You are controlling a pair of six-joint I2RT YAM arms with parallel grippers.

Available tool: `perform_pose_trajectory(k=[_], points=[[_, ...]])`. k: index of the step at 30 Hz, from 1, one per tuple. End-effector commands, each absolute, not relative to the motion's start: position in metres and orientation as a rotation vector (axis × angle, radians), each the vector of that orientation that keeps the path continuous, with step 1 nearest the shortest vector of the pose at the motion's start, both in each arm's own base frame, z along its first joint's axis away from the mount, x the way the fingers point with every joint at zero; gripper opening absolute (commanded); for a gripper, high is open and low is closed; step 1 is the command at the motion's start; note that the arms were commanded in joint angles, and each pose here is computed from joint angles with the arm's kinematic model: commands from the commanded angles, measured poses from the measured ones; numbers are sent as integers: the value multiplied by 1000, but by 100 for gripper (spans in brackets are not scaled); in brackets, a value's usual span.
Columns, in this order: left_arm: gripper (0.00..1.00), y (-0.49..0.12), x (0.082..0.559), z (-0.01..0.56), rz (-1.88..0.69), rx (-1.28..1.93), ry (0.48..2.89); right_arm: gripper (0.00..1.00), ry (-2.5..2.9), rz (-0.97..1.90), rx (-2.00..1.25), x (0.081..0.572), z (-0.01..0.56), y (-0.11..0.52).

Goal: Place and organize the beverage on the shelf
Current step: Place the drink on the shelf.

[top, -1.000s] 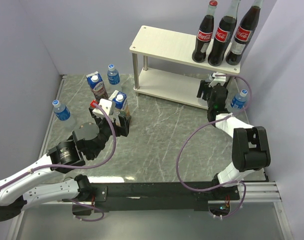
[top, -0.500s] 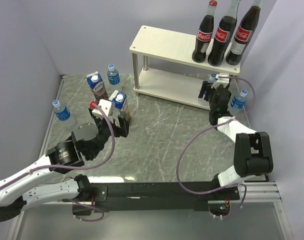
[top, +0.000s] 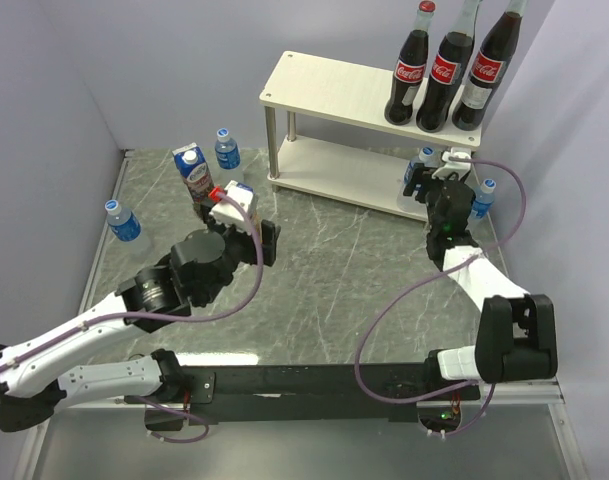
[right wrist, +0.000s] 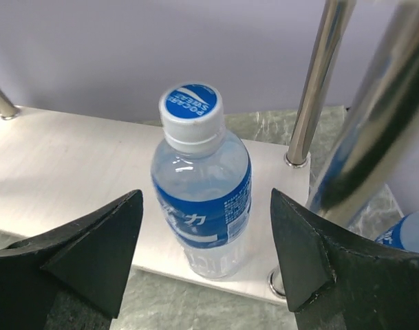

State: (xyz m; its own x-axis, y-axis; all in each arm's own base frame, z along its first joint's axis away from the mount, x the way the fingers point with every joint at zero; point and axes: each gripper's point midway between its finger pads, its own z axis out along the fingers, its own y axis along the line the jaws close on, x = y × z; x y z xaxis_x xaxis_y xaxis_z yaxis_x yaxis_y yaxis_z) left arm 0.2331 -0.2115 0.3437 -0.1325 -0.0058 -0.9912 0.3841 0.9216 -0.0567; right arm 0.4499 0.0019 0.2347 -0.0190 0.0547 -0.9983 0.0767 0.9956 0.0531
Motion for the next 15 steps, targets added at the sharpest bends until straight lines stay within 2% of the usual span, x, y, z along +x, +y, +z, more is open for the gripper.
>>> perform_pose_trajectory(k=[1,6,11,15], points=[[86,-218,244,381,-396,264,1614,81,1542,-5,78,433,261,2],[85,-212,282,393,-496,245,1618,81,1618,33,-131,401,258,22],[85,-192,318,405,-551,201,1623,81,1615,206,-525,350,257,73],[86,-170,357,410,-531,157,1645,81,1610,354,-657,308,274,98]])
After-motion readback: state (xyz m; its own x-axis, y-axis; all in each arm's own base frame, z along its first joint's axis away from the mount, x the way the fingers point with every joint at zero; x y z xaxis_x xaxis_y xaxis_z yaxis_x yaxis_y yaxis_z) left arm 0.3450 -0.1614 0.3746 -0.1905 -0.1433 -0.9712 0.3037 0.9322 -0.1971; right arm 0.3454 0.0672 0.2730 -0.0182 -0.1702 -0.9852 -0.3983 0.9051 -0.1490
